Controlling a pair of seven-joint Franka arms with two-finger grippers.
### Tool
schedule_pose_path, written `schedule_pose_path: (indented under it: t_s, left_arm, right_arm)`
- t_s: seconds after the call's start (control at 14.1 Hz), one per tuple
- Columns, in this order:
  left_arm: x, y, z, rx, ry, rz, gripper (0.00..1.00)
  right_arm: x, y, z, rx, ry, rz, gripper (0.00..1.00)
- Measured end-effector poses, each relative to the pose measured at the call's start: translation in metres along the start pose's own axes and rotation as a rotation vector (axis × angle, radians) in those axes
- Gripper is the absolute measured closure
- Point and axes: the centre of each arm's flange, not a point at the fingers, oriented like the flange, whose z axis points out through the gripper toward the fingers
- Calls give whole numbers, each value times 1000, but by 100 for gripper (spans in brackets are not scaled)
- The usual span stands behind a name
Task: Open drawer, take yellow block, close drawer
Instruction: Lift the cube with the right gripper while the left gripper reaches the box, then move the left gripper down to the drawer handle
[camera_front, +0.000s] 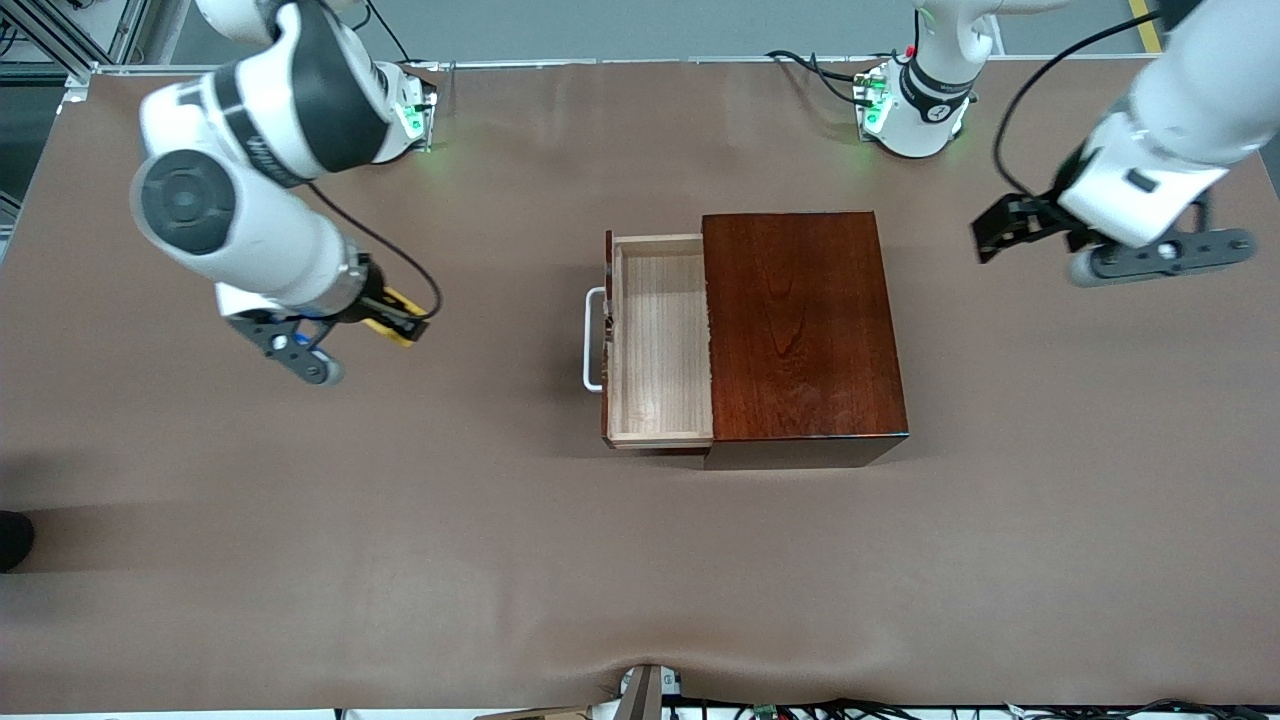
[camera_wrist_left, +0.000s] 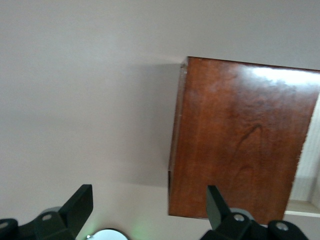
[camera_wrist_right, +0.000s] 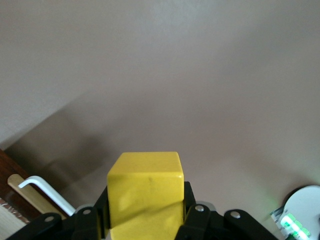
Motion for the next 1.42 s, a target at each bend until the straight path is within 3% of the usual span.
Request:
schedule_pose_path:
  t_s: [0.43, 0.99, 1.21, 1.42]
  left_arm:
    - [-8, 102, 26, -29, -1, -112, 0]
    - [-41, 231, 79, -37, 47, -283, 0]
    - [-53, 276, 97, -83, 71, -356, 0]
    - [-60, 304, 109, -139, 84, -422, 0]
  right_arm:
    - [91, 96, 29, 17, -45, -175, 45]
    - [135, 160, 108, 37, -46, -321, 45]
    - [143, 175, 122, -3, -23, -386, 45]
    - [145, 191, 148, -12, -41, -410, 45]
